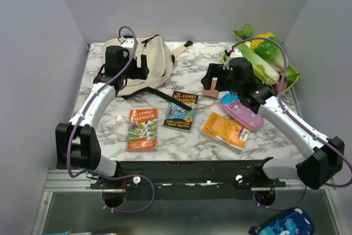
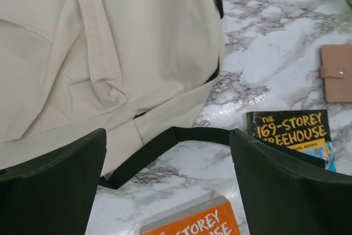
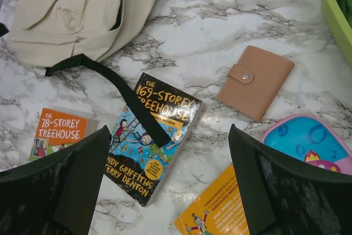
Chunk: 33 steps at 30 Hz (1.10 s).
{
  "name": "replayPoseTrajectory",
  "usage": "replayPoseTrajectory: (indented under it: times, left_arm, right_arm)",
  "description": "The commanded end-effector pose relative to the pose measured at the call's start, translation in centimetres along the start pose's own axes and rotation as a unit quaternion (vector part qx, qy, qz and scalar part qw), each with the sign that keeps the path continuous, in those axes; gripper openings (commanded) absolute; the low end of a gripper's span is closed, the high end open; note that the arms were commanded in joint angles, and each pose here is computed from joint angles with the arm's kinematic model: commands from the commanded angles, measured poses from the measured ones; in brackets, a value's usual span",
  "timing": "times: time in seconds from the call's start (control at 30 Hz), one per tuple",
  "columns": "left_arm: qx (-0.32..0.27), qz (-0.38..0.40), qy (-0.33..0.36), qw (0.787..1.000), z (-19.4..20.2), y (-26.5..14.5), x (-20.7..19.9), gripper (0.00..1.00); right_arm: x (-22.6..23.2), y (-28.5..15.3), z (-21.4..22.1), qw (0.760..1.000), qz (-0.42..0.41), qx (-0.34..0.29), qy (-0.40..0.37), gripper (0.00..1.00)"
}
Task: Pack the student bag
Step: Pick up the student bag at the center of the board.
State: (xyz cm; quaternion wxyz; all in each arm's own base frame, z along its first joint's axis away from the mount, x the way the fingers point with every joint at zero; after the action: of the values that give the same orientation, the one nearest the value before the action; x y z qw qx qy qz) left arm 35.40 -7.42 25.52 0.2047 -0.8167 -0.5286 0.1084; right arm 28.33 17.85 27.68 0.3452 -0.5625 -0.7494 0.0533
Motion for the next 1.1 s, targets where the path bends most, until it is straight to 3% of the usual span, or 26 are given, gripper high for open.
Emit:
replayPoseTrajectory:
  times: [0.0,0.13,0.4,0.53,0.6,0.87,1.07]
  left_arm:
    - [0.017,-0.081,-0.013,0.997,-0.3,3.5,2.5,0.99]
    - [0.043,-0.112,-0.026,0.992,-0.6,6.7,4.0,0.99]
    - [0.082,-0.134,-0.058,0.986,1.0,11.6,5.0,0.95]
    - [0.078,-0.153,-0.052,0.984,1.5,12.0,4.6,0.89]
    - [0.121,-0.173,-0.073,0.975,2.7,12.4,4.5,0.86]
    - [0.162,-0.252,-0.076,0.951,4.2,13.6,4.4,0.84]
    - [0.179,-0.186,-0.041,0.965,4.3,14.0,1.2,0.86]
  right_arm:
    - [-0.2,-2.2,0.1,1.000,-0.008,-0.019,0.011,0.96]
    - [-1.1,-3.6,1.8,1.000,-0.014,-0.003,0.014,0.96]
    - [-2.7,-7.1,3.4,0.999,-0.039,-0.035,0.008,0.95]
    - [-3.0,-8.0,3.8,0.998,-0.044,-0.040,0.010,0.94]
    - [-3.0,-8.3,3.9,0.998,-0.050,-0.038,0.009,0.93]
    - [-3.4,-9.1,4.8,0.997,-0.067,-0.040,0.007,0.92]
    - [-3.5,-9.3,5.0,0.996,-0.078,-0.041,0.008,0.92]
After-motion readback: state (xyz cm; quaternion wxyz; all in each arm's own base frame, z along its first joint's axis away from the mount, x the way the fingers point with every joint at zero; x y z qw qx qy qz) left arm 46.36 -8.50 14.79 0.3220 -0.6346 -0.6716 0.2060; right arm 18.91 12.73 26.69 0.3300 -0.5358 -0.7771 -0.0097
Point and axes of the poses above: each gripper's point midway between its finger pads, its own y axis out along the fingers, its own x axis along the line the jaws close on, z = x × y, the point moved 8 cm from there along -y, back along the fingers, and after that the axes turned 13 degrees about y, right-handed, at the moved point
